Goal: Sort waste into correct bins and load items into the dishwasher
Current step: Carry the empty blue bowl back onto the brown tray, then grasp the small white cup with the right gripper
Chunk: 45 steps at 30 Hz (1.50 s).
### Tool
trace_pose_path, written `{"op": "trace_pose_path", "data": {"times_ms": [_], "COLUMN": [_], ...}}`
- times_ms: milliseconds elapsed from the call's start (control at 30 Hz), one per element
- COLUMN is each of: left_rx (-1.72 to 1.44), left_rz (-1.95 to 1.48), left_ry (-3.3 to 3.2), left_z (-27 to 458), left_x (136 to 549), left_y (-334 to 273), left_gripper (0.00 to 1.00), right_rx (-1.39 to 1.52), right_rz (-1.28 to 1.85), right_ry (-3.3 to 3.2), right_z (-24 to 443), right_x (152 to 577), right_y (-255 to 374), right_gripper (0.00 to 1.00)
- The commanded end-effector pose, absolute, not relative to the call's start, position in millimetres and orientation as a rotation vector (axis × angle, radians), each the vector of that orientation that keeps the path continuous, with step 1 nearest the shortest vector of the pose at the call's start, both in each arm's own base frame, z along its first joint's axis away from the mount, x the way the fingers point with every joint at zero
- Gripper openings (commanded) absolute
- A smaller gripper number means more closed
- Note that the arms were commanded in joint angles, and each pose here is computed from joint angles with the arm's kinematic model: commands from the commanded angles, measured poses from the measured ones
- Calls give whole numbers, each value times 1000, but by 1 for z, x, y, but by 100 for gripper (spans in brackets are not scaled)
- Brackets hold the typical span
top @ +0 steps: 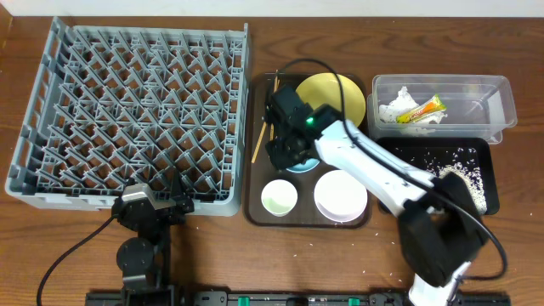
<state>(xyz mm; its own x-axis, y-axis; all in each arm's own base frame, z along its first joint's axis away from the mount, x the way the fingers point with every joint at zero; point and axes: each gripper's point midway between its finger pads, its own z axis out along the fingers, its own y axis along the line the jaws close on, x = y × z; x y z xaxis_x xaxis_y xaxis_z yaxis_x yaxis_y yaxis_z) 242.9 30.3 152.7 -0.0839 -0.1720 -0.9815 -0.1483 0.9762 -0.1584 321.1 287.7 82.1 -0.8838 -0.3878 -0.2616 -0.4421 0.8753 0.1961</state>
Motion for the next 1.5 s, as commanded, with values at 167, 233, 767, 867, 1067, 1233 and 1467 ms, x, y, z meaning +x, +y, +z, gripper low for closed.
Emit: {"op": "trace_pose_path", "data": {"times_ms": [167,233,767,867,1067,1233,1467], "left_rx": [-252,-253,-253,-252,-253,-252,-252], "left_rz": [5,5,5,5,5,5,5], "left_ry": [1709,1709,1709,1709,1709,1709,1709], "left_z": [136,136,136,136,136,136,136], "left_x": [242,242,242,242,242,242,242], "left_y": [33,33,33,33,33,33,33], "left_gripper": [93,93,93,93,93,93,93], "right_rx": [-660,-685,-637,-625,-622,-621,-543], "right_rz": [509,535,447,415,424,424,504], "right_ry": [2656,2719,3024,3086,3147,3145,3024], "right_z": [192,183,70,50,32,33,83], "right_x": [311,297,230,225,224,224,259], "right_y": [282,280,262,259,261,261,257], "right_gripper": [61,60,50,46,21,1,1]}}
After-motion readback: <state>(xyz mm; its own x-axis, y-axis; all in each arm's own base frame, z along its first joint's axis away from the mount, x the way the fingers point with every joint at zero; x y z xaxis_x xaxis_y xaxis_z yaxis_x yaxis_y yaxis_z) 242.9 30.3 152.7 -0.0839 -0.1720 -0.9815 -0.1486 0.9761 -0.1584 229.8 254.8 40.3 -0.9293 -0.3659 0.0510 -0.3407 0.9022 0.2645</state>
